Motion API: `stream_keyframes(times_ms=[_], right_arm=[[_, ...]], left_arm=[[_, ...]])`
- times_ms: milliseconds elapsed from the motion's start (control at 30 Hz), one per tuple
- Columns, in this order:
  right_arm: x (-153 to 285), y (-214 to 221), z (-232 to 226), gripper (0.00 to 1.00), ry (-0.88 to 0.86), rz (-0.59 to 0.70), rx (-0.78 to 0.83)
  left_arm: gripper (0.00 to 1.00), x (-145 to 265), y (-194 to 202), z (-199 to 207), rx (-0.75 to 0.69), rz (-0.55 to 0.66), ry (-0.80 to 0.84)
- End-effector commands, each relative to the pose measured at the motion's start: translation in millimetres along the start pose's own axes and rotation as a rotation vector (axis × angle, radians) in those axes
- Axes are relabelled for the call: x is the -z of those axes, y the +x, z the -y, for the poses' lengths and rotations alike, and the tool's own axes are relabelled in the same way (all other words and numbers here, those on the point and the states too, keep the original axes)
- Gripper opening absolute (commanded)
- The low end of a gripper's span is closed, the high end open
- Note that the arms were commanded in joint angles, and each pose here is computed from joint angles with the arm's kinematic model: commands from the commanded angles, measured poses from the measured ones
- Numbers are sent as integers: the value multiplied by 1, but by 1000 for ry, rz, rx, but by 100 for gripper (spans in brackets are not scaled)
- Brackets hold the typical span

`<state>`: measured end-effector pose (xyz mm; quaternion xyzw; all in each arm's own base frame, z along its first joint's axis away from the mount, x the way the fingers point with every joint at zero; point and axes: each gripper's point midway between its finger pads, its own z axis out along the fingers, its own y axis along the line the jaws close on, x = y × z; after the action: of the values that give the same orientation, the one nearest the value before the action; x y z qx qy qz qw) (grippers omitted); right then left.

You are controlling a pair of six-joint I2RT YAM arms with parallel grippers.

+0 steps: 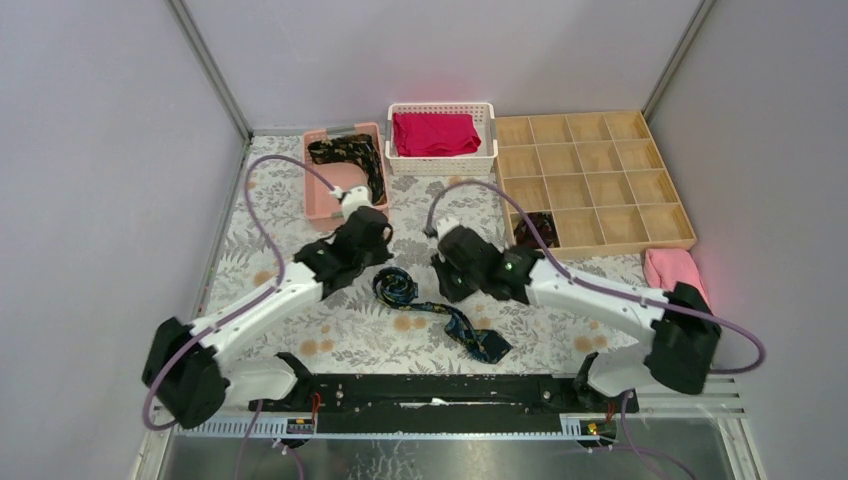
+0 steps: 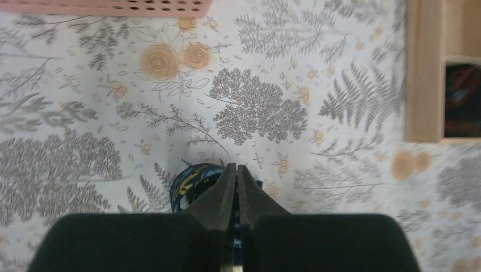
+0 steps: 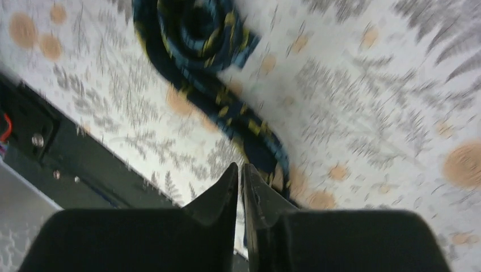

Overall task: Roll the ties
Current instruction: Roll the tie at the center of the board.

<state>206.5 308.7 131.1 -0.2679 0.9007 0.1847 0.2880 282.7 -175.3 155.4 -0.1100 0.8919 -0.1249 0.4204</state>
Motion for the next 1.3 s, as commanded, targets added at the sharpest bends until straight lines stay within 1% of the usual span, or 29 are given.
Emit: stream_keyframes(times_ms=[0, 133, 233, 333, 467, 567, 700, 767, 900, 1033, 1167, 1267], right_arm=[[14, 44, -30, 13, -83, -40, -36], [5, 82, -49, 9, -89, -109, -21], [-12, 102, -54, 8, -70, -149, -29], [-31, 116, -39, 6, 11, -161, -44], [-52, 141, -16, 5, 132, -217, -37], [-58, 151, 2, 4, 232, -242, -34], [-53, 150, 35, 4, 392, -226, -83], [-48, 151, 51, 4, 458, -232, -115], [-45, 150, 81, 5, 529, -240, -184], [-50, 130, 108, 5, 580, -230, -211], [-72, 94, 104, 4, 561, -193, -183], [-107, 77, 92, 3, 501, -201, -169]], left_arm=[[4, -30, 4, 36, -78, -37, 139], [0, -58, 20, 40, -107, -68, 147], [0, -76, 35, 39, -129, -99, 154], [0, -87, 53, 35, -142, -139, 151], [0, -93, 72, 14, -166, -163, 99], [0, -94, 84, 5, -168, -187, 85], [0, -87, 102, -3, -123, -230, 92], [0, -82, 112, -5, -99, -244, 124], [0, -78, 122, -16, -88, -254, 113], [0, -76, 127, -18, -83, -263, 120], [0, -76, 132, -14, -57, -270, 154], [0, -75, 135, -8, -39, -281, 189]])
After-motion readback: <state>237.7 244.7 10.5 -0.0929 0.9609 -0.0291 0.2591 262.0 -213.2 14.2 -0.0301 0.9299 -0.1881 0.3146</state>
